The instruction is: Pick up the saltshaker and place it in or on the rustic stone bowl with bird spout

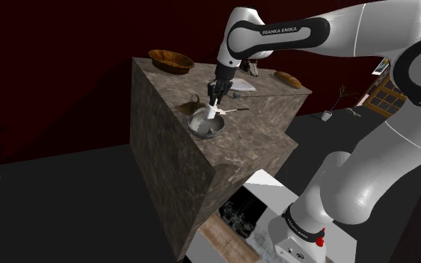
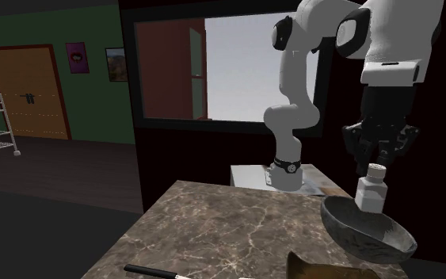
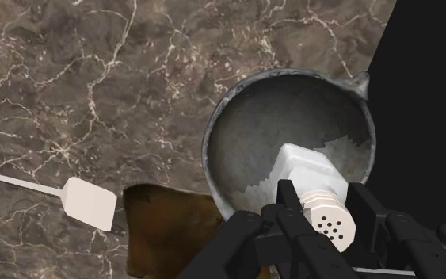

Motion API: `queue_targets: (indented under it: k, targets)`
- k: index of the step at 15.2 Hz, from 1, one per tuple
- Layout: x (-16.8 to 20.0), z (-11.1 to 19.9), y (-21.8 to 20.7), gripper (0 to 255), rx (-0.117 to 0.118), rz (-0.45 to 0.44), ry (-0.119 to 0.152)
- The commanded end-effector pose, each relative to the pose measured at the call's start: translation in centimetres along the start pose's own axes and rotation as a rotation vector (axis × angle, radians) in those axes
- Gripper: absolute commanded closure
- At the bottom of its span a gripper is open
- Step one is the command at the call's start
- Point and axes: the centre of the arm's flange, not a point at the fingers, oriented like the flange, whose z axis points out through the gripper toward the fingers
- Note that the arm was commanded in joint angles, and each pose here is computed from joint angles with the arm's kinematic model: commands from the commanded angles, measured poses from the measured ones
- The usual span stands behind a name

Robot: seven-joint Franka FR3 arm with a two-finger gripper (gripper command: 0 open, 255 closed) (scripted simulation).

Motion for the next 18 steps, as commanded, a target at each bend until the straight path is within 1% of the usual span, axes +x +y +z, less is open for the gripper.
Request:
queue_targets:
  k: [1,7,8,13,17,18]
  targets:
    - [0.0,0.2,-0.1,255,0.0,0.0,0.001]
    - [0.0,0.2,-0.1,255,0.0,0.0,0.001]
    - [0.0,0.2,-0.1,0,0.0,0.0,0.001]
    - [0.0,0.2,-0.1,0,0.0,0.0,0.001]
    - [0.0,-4.8,-0.1,0,0.0,0.0,0.001]
    - [0.0,-4.8,-0.1,0,0.0,0.0,0.001]
